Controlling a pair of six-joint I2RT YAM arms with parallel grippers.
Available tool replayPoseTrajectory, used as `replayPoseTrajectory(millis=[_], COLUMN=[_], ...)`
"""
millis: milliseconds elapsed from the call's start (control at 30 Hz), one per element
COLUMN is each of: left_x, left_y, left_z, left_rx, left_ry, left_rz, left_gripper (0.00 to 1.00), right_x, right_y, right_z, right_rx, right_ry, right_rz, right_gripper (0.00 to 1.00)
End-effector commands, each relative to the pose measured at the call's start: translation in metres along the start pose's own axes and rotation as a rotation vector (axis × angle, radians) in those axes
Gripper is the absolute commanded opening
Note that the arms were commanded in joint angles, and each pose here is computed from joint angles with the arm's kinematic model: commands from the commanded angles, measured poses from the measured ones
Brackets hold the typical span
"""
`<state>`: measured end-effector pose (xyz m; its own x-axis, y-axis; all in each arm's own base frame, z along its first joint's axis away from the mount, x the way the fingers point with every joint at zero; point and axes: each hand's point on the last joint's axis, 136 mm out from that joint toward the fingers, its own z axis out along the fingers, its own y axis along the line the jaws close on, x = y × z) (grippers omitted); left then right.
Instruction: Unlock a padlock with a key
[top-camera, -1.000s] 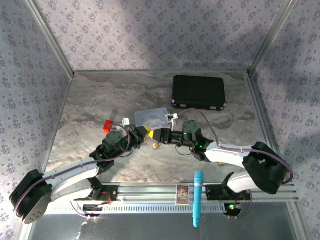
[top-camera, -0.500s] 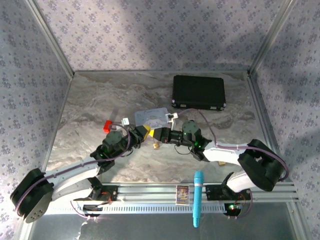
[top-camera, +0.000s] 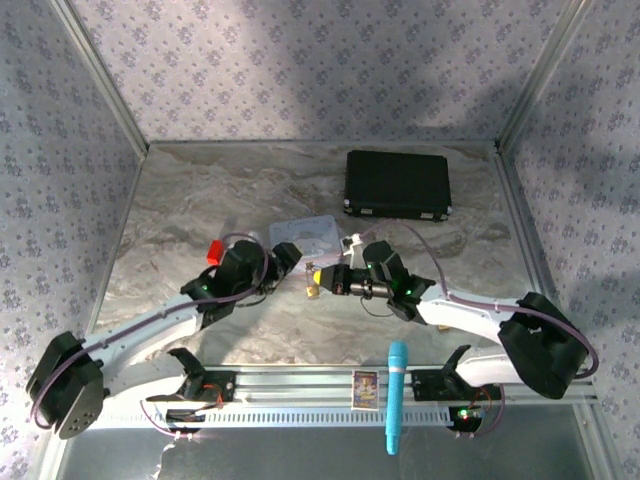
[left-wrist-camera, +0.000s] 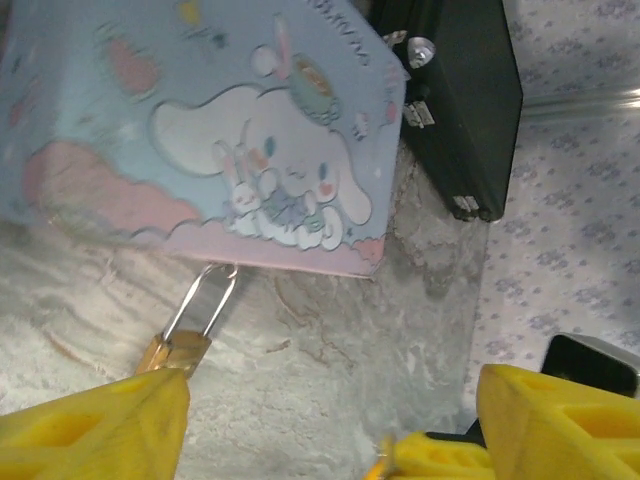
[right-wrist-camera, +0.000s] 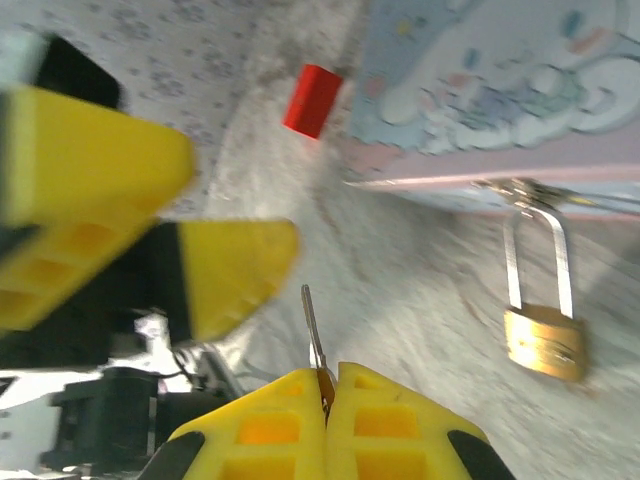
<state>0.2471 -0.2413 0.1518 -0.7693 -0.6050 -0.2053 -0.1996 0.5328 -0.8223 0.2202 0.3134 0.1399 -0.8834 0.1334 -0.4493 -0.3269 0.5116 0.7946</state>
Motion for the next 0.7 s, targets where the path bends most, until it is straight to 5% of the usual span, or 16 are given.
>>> replayPoseTrajectory(millis=[0,233,667], left_x=[0.011,0.016,0.036], left_y=[0.039,0.048,0.052], left_z=[0.011,0.034,0.093], left_rx=[-0.136,-0.220,-0.143], left_ry=[0.050,0.029,0.072], left_rz=[0.108,0.244,0.342], left_gripper=[0.65,0.53,0.49], right_x=[0.006,0.005,0.012], right_y=[-0.027,-0.051,-0.065], right_z=[-0.008,-0.014,-0.013], right_rx=[0.109,0.194,0.226], right_ry=[0.023,0.010,0.023], right_rz=[-0.011,0.003,0.012], right_gripper=[0.00,0.00,0.00])
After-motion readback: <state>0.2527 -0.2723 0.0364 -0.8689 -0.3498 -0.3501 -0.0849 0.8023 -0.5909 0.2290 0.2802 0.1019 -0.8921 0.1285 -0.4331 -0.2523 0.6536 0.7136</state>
